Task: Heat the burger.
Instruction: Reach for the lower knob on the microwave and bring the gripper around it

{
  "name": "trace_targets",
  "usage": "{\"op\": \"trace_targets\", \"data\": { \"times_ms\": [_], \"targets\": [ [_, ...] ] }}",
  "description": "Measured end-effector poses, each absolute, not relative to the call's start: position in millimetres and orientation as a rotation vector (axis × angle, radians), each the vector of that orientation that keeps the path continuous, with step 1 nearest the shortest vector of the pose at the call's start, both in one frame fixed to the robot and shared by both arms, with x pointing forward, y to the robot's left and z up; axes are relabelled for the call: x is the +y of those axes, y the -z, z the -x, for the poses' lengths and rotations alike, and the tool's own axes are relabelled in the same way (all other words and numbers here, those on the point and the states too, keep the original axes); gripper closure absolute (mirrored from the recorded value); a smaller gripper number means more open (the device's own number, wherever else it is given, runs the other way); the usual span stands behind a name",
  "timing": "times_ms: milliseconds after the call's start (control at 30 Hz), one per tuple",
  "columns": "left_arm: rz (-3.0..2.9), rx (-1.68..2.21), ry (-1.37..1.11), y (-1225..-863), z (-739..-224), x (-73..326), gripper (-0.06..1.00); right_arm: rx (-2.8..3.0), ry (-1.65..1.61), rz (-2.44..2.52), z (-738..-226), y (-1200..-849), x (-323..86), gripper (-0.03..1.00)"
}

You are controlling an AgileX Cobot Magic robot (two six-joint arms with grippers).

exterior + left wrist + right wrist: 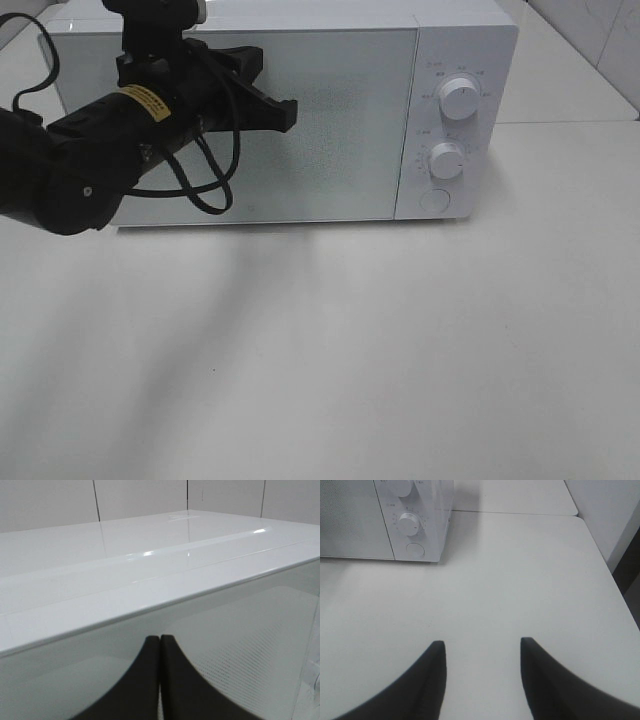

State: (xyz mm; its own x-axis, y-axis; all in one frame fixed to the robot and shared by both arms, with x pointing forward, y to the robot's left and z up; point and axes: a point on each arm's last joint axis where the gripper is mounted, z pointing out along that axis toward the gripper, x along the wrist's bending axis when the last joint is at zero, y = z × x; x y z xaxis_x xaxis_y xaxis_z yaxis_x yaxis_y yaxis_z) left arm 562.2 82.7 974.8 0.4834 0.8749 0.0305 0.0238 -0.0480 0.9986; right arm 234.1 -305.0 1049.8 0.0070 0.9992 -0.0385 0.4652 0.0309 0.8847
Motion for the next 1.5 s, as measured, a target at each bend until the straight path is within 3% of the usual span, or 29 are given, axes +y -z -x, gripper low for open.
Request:
{"op": "trace_targets", "data": {
  "times_ms": [767, 1233, 1300, 1333, 1400, 1433, 1467, 1500],
  "targets": [
    [-1.858, 0.745, -0.513, -1002.2, -461.3, 57.3, 0.94, 1.559, -0.901, -1.534, -234.1, -1049.8, -305.0, 0.48],
    [-2.049, 0.747, -0.335, -1049.5, -408.3, 87.3, 0.94, 1.559, -0.901, -1.534, -234.1, -1049.8, -305.0, 0.48],
    [-2.092, 0.789, -0.283, -1055.2, -398.1, 97.4, 0.81, 1.559, -0.901, -1.534, -234.1, -1049.8, -305.0, 0.48],
    [-2.092, 0.789, -0.283, -1055.2, -398.1, 97.4, 0.81, 1.559, -0.901, -1.534, -234.1, -1049.8, -305.0, 0.48],
    [-2.107, 0.846, -0.234, -1060.4, -390.1, 106.1, 0.56, 1.559, -0.901, -1.534, -234.1, -1049.8, -305.0, 0.48],
    [-2.107, 0.846, -0.234, -1060.4, -390.1, 106.1, 0.56, 1.559, -0.901, -1.534, -234.1, -1049.8, -305.0, 0.48],
    [-2.116, 0.896, -0.209, -1063.1, -386.8, 113.3, 0.34, 1.559, -0.901, -1.534, -234.1, -1049.8, -305.0, 0.48],
    [-2.115, 0.932, -0.2, -1063.8, -387.0, 117.5, 0.22, 1.559, -0.901, -1.534, -234.1, -1049.8, -305.0, 0.48]
  ]
}}
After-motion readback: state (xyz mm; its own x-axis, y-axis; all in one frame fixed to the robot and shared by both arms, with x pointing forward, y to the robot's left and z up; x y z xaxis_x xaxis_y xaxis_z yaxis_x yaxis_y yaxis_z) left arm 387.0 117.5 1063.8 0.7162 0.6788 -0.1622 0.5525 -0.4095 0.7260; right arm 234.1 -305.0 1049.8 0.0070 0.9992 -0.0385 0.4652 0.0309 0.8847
